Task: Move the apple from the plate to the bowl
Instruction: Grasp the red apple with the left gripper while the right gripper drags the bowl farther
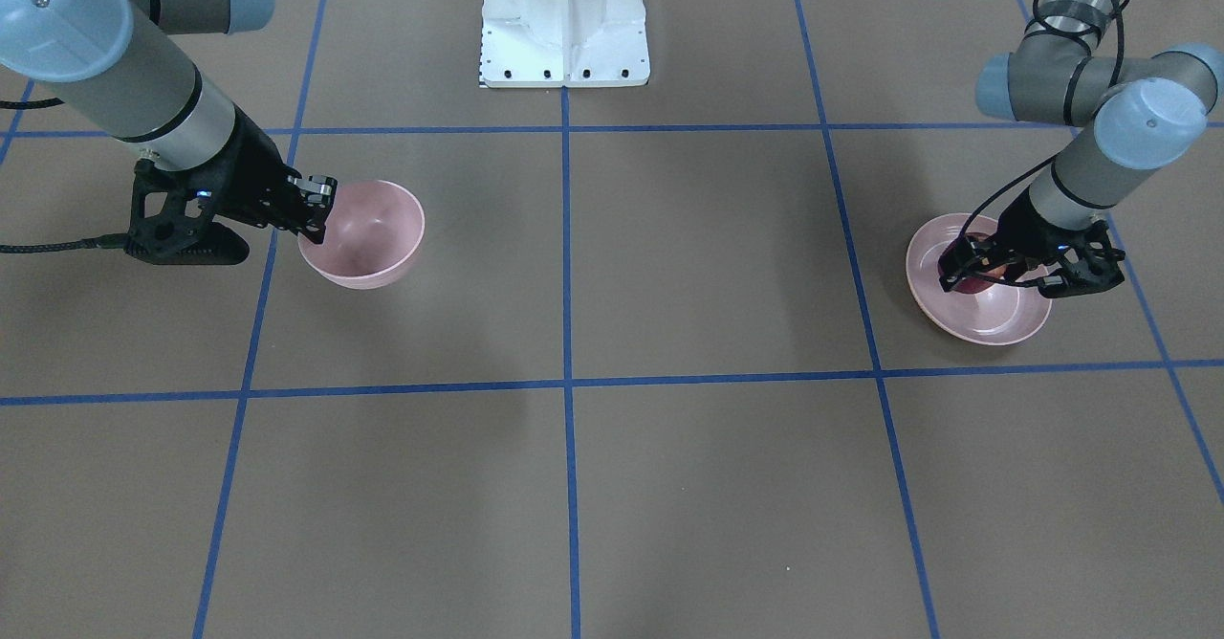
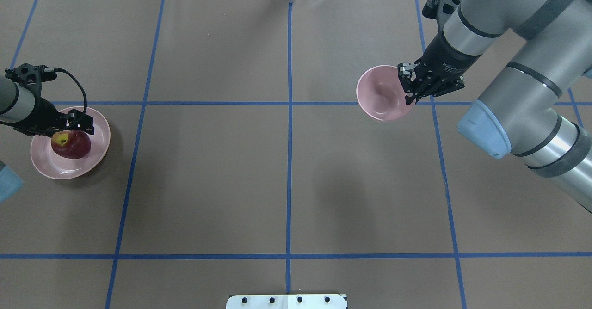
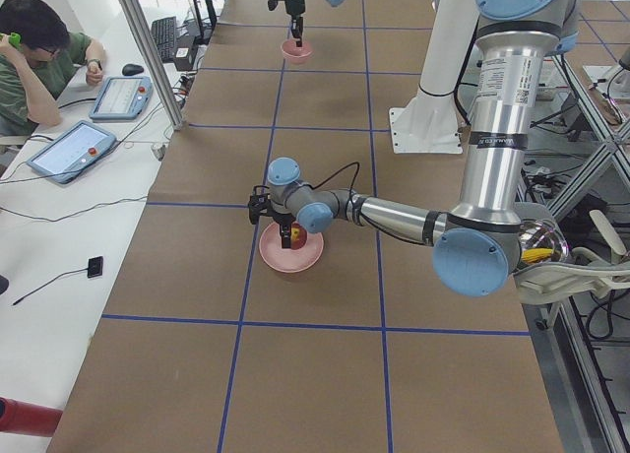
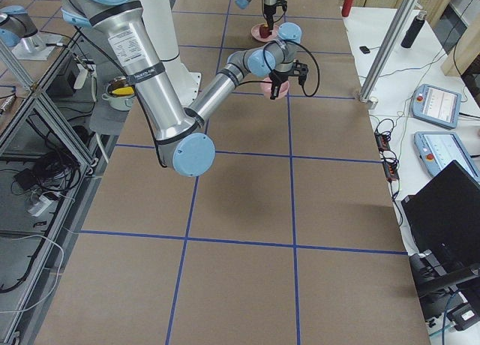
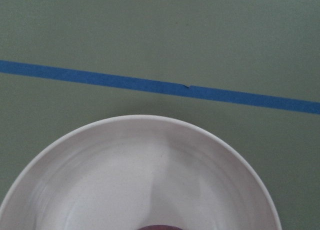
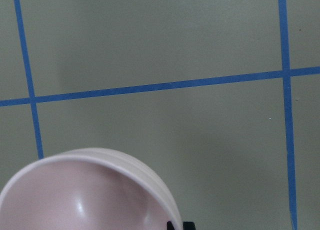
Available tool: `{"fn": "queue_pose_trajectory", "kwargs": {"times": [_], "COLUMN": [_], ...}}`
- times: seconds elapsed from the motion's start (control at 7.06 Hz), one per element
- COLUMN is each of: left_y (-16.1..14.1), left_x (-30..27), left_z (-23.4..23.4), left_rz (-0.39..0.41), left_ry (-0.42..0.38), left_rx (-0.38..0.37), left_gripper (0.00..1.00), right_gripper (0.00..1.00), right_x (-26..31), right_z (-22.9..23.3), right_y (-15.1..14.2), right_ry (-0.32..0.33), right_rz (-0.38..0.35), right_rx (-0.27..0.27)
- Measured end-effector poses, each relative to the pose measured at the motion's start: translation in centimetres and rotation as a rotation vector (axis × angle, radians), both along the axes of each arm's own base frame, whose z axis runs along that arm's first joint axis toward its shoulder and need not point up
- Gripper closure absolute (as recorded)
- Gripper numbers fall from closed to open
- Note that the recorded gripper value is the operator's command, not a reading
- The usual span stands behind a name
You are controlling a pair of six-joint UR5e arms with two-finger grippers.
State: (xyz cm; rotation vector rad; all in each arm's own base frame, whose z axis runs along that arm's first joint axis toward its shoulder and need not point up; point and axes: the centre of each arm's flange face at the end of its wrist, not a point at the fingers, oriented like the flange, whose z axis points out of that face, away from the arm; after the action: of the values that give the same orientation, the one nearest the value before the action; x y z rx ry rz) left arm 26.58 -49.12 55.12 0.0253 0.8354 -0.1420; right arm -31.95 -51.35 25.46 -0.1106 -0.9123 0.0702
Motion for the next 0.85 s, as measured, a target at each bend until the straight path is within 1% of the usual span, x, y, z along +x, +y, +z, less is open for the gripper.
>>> {"fn": "queue_pose_trajectory", "kwargs": {"times": [0.14,0.43,0.57,0.71,0.85], "left_y": [0.3,1.4,1.9,2.4,2.7], "left_x": [-0.1,0.2,0.6,0.8,0.7], "left_z": [0.2,0.2,0.3,0.5,0.5], "left_rz": [0.004,0.019,0.030,0.036,0.036], "left_ry": [-0.002,-0.001,-0.002,-0.003,-0.001], "left_rx": [-0.001,-0.001,-0.003,-0.009,-0.018], "left_gripper": [0.02,0.02,0.54,1.00,1.00], "right_gripper": [1.00,1.00,1.00,1.00,1.00], "right_x": [-1.4,-3.3,-3.6,-3.8,-4.1], "right_z": [-0.4,-0.9,-0.9,-1.0,-1.3], "right_y": [0.2,0.4,0.4,0.3,0.0], "right_ry": [0.005,0.018,0.020,0.022,0.022], "right_rz": [0.001,0.001,0.000,-0.001,-0.001], "right_rx": [-0.013,-0.017,-0.017,-0.017,-0.015]}}
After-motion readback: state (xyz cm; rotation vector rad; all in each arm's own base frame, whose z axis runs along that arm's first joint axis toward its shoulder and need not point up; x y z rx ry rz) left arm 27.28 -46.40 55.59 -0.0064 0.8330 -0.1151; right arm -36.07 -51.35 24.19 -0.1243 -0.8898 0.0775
